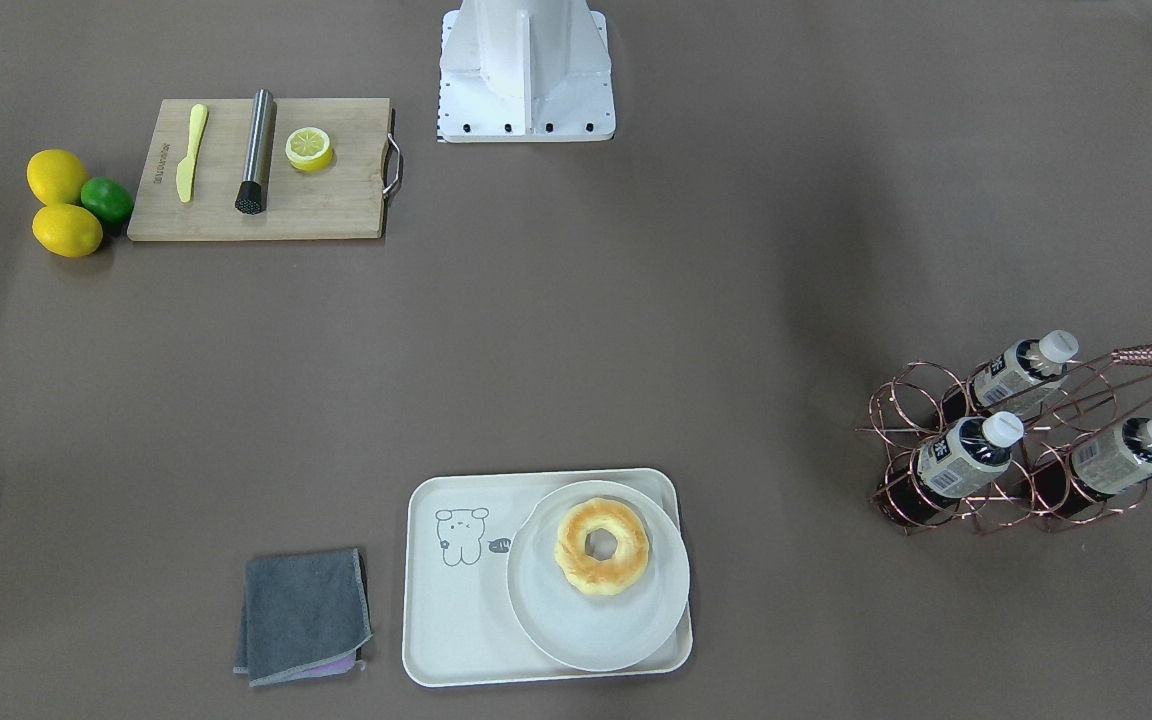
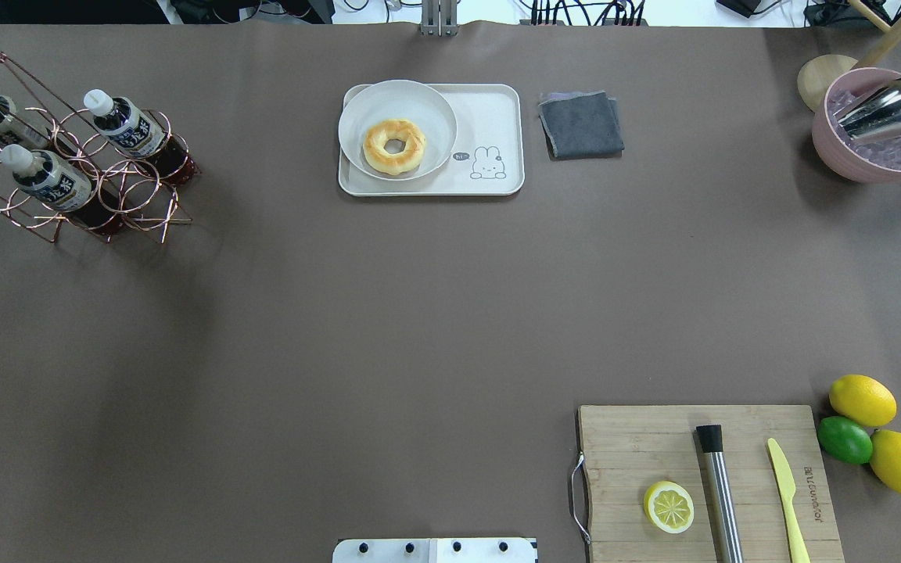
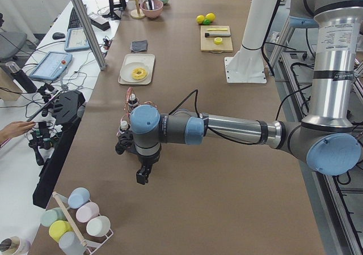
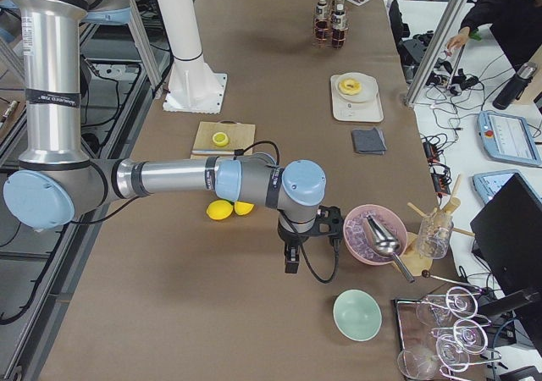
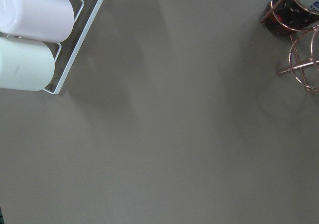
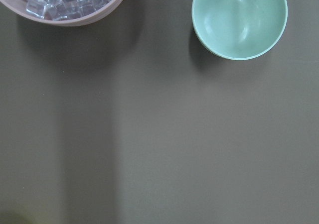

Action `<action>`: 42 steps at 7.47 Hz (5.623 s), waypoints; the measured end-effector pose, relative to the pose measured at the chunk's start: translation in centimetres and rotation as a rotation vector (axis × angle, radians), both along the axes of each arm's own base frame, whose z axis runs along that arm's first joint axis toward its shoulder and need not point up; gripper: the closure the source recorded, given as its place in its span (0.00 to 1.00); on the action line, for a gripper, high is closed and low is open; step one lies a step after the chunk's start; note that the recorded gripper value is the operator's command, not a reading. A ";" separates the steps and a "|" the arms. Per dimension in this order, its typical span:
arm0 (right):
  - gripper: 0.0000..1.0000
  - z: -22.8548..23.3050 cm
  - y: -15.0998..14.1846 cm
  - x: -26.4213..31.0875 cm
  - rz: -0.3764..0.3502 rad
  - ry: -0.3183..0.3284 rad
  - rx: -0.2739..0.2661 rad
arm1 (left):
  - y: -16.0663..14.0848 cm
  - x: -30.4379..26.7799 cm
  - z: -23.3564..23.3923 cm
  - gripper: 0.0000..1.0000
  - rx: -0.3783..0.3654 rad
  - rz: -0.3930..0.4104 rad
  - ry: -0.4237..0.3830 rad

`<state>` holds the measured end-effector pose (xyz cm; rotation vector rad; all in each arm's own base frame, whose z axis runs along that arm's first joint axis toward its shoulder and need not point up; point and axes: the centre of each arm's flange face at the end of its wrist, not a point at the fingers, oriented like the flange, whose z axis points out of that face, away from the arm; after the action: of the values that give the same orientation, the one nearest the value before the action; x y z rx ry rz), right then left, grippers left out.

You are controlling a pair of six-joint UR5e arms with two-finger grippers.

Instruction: Place tea on tray

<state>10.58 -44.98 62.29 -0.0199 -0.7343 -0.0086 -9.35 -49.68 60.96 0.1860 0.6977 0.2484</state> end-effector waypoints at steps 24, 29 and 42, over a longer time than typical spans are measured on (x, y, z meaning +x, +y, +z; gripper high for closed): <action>0.00 0.1 1.4 1.8 0.040 0.002 -0.003 | 3.5 16.8 -17.5 0.03 0.102 -0.178 0.201; 0.00 0.5 2.5 2.7 0.059 -0.001 -0.008 | 2.3 22.4 -18.1 0.03 0.041 -0.297 0.176; 0.00 1.2 3.0 2.8 0.064 -0.005 -0.022 | -2.3 25.7 -17.4 0.94 0.097 -0.311 0.146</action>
<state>13.39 -41.98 63.53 -0.0179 -0.7399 0.0605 16.34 -51.95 43.58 0.4045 0.7910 -0.0300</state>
